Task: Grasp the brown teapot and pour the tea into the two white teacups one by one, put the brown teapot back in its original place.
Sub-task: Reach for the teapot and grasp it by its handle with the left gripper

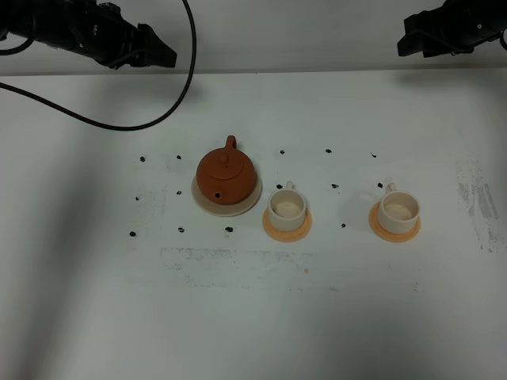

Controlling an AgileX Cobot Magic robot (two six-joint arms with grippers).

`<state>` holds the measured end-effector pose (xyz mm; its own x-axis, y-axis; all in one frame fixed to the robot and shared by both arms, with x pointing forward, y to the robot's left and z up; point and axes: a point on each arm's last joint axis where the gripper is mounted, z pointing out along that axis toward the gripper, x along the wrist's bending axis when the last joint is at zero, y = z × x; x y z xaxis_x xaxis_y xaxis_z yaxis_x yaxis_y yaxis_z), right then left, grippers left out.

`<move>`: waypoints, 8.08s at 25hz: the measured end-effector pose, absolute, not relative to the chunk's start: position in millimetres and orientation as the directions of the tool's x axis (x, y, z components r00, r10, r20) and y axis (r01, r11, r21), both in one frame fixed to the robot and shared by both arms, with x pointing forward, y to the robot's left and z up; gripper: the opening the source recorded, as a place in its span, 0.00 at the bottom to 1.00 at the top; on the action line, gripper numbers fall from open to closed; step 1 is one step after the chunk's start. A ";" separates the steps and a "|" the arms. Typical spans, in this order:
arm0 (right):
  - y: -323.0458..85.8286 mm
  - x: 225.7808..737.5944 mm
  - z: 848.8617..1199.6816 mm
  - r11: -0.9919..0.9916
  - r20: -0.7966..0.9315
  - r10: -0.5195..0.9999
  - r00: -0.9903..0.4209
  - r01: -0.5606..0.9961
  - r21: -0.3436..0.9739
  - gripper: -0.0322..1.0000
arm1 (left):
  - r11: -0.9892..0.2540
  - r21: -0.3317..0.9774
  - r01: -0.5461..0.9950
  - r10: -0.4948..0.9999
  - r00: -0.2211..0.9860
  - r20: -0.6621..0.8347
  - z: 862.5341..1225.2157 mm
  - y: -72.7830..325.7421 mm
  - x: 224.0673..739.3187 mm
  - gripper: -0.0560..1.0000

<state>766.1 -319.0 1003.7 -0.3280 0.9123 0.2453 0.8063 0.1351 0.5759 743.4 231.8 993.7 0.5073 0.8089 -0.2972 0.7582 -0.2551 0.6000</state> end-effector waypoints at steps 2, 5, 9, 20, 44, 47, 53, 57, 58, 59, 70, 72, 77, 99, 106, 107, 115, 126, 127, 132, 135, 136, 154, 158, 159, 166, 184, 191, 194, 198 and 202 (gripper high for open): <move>-320.7 763.9 1005.5 0.158 0.205 0.926 -0.317 0.819 0.552 0.51 | -0.277 0.582 0.765 0.840 0.486 -0.240 1000.6 231.5 740.7 0.58; -323.2 759.0 1018.9 0.166 0.172 0.937 -0.305 0.820 0.548 0.51 | -0.295 0.580 0.759 0.859 0.477 -0.186 1010.1 234.2 738.0 0.58; -324.8 742.5 1050.9 0.162 0.128 0.950 -0.285 0.801 0.576 0.51 | -0.296 0.557 0.776 0.876 0.453 -0.166 1002.9 235.8 728.7 0.58; -322.2 651.7 1125.6 0.172 0.020 0.970 -0.243 0.739 0.651 0.51 | -0.288 0.633 0.718 0.888 0.447 -0.103 1016.4 208.2 683.8 0.58; -291.8 330.5 1194.6 0.098 -0.062 0.992 -0.114 0.353 0.931 0.51 | -0.423 0.577 0.699 0.842 0.539 -0.036 1005.2 145.1 664.5 0.58; -287.3 296.7 1183.4 0.110 -0.071 0.990 -0.124 0.341 0.934 0.51 | -0.429 0.577 0.695 0.838 0.545 -0.034 1005.2 142.2 663.4 0.58; -283.9 252.2 1138.6 0.123 -0.086 0.990 -0.116 0.361 0.924 0.51 | -0.435 0.575 0.693 0.834 0.551 -0.033 1004.8 139.9 662.6 0.58; -285.4 238.4 1101.5 0.112 -0.086 0.993 -0.084 0.391 0.914 0.51 | -0.440 0.564 0.699 0.834 0.551 -0.033 998.8 139.5 664.1 0.58; -285.8 235.7 1094.7 0.108 -0.085 0.994 -0.075 0.391 0.914 0.51 | -0.442 0.557 0.703 0.833 0.552 -0.036 995.4 139.3 664.7 0.58; -286.0 233.7 1087.2 0.106 -0.085 0.994 -0.071 0.396 0.912 0.51 | -0.444 0.548 0.709 0.833 0.552 -0.038 991.1 138.8 665.8 0.58; -286.6 231.1 1053.5 0.108 -0.085 0.994 -0.072 0.457 0.883 0.51 | -0.450 0.528 0.720 0.833 0.552 -0.042 978.6 138.1 668.3 0.58; -286.8 231.8 1052.0 0.108 -0.085 0.994 -0.071 0.463 0.880 0.51 | -0.450 0.531 0.717 0.832 0.553 -0.041 979.0 137.2 668.4 0.58; -288.1 231.9 1051.9 0.110 -0.093 0.994 -0.059 0.463 0.879 0.51 | -0.452 0.540 0.710 0.830 0.557 -0.038 979.7 134.2 668.2 0.58; -286.3 232.5 1052.3 0.086 -0.075 0.996 -0.041 0.461 0.883 0.51 | -0.459 0.577 0.675 0.816 0.578 -0.028 1000.6 123.9 674.3 0.58; -286.3 232.5 1052.3 0.086 -0.075 0.996 -0.041 0.461 0.883 0.51 | -0.458 0.561 0.690 0.815 0.577 -0.045 999.6 123.7 672.4 0.58; -286.3 232.5 1052.3 0.086 -0.075 0.996 -0.041 0.461 0.883 0.51 | -0.455 0.559 0.693 0.815 0.577 -0.051 999.5 123.5 672.0 0.58; -286.3 232.5 1052.3 0.086 -0.075 0.996 -0.041 0.461 0.883 0.51 | -0.418 0.580 0.700 0.831 0.552 -0.067 996.6 119.3 678.0 0.58; -286.3 232.5 1052.4 0.086 -0.075 0.996 -0.040 0.460 0.884 0.51 | -0.451 0.493 0.744 0.827 0.556 -0.082 969.5 82.0 699.0 0.58; -286.3 232.5 1052.4 0.086 -0.075 0.996 -0.040 0.460 0.884 0.51 | -0.452 0.482 0.751 0.831 0.551 -0.078 966.5 81.8 699.2 0.58; -286.2 232.5 1052.4 0.085 -0.075 0.996 -0.041 0.460 0.884 0.51 | -0.470 0.417 0.778 0.841 0.538 -0.054 951.2 85.0 698.9 0.58; -286.2 232.5 1052.4 0.085 -0.075 0.996 -0.041 0.460 0.884 0.51 | -0.479 0.405 0.779 0.841 0.539 -0.042 948.5 86.1 699.1 0.58; -286.2 232.5 1052.4 0.085 -0.075 0.996 -0.041 0.460 0.884 0.51 | -0.486 0.404 0.775 0.840 0.541 -0.029 948.4 87.0 699.5 0.58; -286.2 232.5 1052.4 0.085 -0.075 0.996 -0.041 0.460 0.884 0.51 | -0.484 0.396 0.781 0.848 0.530 -0.008 917.2 91.7 709.7 0.58; -286.2 232.5 1052.4 0.085 -0.075 0.996 -0.041 0.460 0.884 0.50 | -0.492 0.406 0.770 0.843 0.538 0.001 917.6 92.8 711.3 0.58; -286.2 232.5 1052.4 0.085 -0.075 0.996 -0.041 0.460 0.884 0.50 | -0.498 0.407 0.766 0.839 0.544 0.005 917.6 93.0 711.4 0.58; -286.2 232.5 1052.4 0.085 -0.075 0.996 -0.041 0.460 0.884 0.50 | -0.527 0.409 0.745 0.824 0.566 0.031 918.3 95.5 712.8 0.58; -286.2 232.5 1052.4 0.085 -0.075 0.996 -0.041 0.460 0.884 0.50 | -0.606 0.373 0.703 0.780 0.618 0.103 929.5 102.4 710.9 0.58; -286.2 232.5 1052.4 0.085 -0.075 0.996 -0.041 0.460 0.884 0.50 | -0.628 0.362 0.689 0.765 0.632 0.124 929.9 103.8 711.2 0.58; -286.2 232.5 1052.4 0.085 -0.075 0.996 -0.041 0.460 0.884 0.50 | -0.653 0.354 0.670 0.745 0.652 0.140 930.4 104.3 711.4 0.58; -286.2 232.5 1052.4 0.085 -0.075 0.996 -0.041 0.460 0.884 0.50 | -0.679 0.341 0.650 0.723 0.673 0.157 930.7 105.2 711.3 0.58; -286.2 232.5 1052.4 0.085 -0.075 0.996 -0.041 0.460 0.884 0.50 | -0.704 0.333 0.628 0.700 0.693 0.172 930.7 105.6 711.4 0.58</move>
<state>232.5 -286.2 1052.4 -0.0410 0.9964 -0.0745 0.4598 0.0850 0.8840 711.4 105.6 930.7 0.6932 0.6999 0.1719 0.6280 -0.7036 0.3325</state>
